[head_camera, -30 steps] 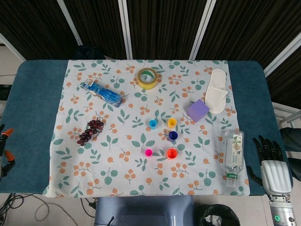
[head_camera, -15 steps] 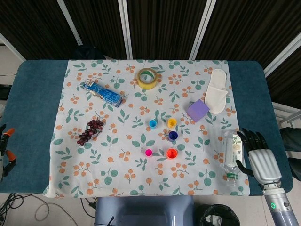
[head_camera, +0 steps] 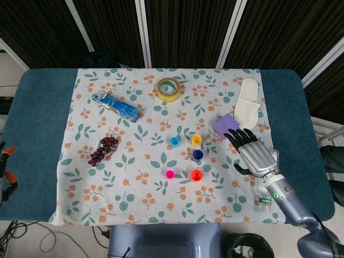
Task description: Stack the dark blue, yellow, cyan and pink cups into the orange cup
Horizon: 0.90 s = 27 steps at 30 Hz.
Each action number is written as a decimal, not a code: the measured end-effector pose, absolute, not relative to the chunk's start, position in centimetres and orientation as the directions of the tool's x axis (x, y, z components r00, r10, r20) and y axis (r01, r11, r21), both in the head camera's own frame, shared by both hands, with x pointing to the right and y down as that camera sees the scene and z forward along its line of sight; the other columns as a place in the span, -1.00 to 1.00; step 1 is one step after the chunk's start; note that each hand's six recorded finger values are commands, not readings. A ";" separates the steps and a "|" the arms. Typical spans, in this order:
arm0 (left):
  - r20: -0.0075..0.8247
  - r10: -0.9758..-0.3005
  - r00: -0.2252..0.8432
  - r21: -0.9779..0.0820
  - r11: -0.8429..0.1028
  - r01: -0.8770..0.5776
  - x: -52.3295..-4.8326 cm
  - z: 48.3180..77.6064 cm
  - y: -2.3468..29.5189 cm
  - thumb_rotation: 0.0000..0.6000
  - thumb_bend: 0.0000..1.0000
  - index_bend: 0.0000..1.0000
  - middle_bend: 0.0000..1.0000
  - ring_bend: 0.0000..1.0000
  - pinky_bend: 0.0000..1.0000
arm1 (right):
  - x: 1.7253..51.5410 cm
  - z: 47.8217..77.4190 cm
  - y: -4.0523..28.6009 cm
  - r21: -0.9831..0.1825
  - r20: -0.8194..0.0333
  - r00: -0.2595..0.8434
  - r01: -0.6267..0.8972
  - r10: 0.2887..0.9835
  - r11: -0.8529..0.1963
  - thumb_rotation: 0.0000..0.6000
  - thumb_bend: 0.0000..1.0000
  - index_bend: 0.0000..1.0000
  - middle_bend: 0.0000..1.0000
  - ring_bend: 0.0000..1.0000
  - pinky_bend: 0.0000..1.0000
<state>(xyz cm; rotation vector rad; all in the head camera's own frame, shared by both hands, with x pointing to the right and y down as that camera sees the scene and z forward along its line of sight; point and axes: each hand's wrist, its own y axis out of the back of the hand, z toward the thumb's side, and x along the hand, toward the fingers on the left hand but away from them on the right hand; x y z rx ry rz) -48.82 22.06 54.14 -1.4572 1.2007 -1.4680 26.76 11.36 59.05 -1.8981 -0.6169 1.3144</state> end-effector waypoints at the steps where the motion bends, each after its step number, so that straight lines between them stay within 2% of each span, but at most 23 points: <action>1: 0.306 -0.948 -0.090 -0.949 -0.295 -0.112 -48.9 54.1 22.0 1.00 0.59 -0.72 -0.95 -1.00 -1.00 | 26.2 59.4 11.2 -0.786 -0.581 0.367 -0.021 0.727 -0.618 1.00 -0.20 -0.82 -1.00 -1.00 -1.00; 14: 0.309 -0.946 -0.098 -0.948 -0.297 -0.117 -49.1 54.2 22.0 1.00 0.59 -0.72 -0.95 -1.00 -1.00 | 19.7 64.8 10.6 -0.744 -0.635 0.397 -0.086 0.662 -0.662 1.00 -0.20 -0.59 -1.00 -1.00 -1.00; 27: 0.310 -0.945 -0.102 -0.947 -0.298 -0.119 -49.2 54.2 22.0 1.00 0.59 -0.72 -0.95 -1.00 -1.00 | 18.1 67.5 11.1 -0.716 -0.677 0.372 -0.130 0.635 -0.686 1.00 -0.20 -0.46 -1.00 -1.00 -1.00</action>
